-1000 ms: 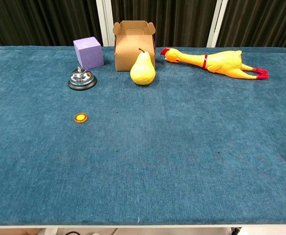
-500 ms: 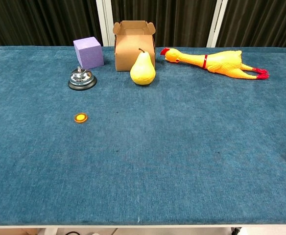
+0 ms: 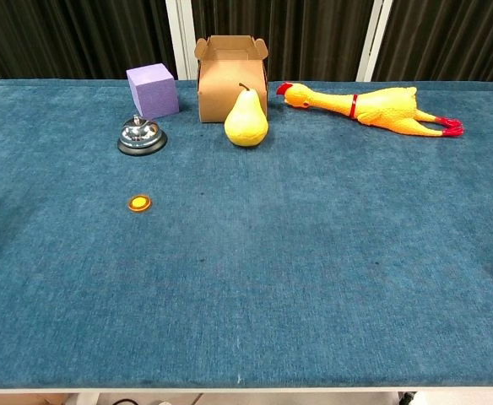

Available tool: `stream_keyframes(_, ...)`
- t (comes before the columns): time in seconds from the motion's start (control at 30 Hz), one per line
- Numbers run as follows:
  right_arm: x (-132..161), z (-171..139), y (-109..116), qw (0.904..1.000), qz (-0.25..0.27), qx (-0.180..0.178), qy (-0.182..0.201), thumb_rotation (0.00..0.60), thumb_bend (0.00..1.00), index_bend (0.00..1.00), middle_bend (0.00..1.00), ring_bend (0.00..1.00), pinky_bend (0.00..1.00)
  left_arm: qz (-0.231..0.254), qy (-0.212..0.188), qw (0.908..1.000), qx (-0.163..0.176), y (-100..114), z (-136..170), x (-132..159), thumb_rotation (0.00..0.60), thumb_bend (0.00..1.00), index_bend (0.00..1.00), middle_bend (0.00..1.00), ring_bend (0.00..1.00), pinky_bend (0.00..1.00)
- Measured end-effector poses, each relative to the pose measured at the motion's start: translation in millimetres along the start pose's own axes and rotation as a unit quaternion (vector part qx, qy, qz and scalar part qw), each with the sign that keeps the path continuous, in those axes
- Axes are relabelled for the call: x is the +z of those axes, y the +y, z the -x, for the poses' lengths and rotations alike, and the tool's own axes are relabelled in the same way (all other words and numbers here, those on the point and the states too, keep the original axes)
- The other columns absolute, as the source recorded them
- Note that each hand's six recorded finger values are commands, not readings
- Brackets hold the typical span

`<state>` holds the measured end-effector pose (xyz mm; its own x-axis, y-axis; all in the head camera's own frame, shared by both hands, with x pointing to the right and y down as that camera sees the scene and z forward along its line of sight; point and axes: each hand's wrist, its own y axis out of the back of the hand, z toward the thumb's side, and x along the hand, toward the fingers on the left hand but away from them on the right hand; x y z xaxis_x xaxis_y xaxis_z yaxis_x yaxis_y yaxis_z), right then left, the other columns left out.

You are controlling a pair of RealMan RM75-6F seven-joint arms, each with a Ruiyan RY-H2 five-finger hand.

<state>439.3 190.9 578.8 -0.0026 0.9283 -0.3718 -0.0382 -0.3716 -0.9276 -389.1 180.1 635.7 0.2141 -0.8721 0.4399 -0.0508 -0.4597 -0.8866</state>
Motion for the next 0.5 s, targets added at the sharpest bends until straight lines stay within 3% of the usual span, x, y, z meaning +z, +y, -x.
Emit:
stream_keyframes(0.2, -0.3, 0.5, -0.7, 1.0, 0.002, 0.002, -0.001, 0.6, 0.69, 0.0, 0.03, 0.11, 0.08, 0.026, -0.046, 0.9984, -0.023, -14.6, -31.4, 46.3, 0.6, 0.16, 0.07, 0.0, 0.0, 0.13)
stream_keyframes(0.5, 0.0, 1.0, -1.7, 1.0, 0.003, 0.003, -0.001, 0.6, 0.69, 0.0, 0.03, 0.11, 0.08, 0.042, -0.084, 0.994, -0.056, -32.7, -70.1, 96.6, 0.6, 0.16, 0.2, 0.0, 0.0, 0.13)
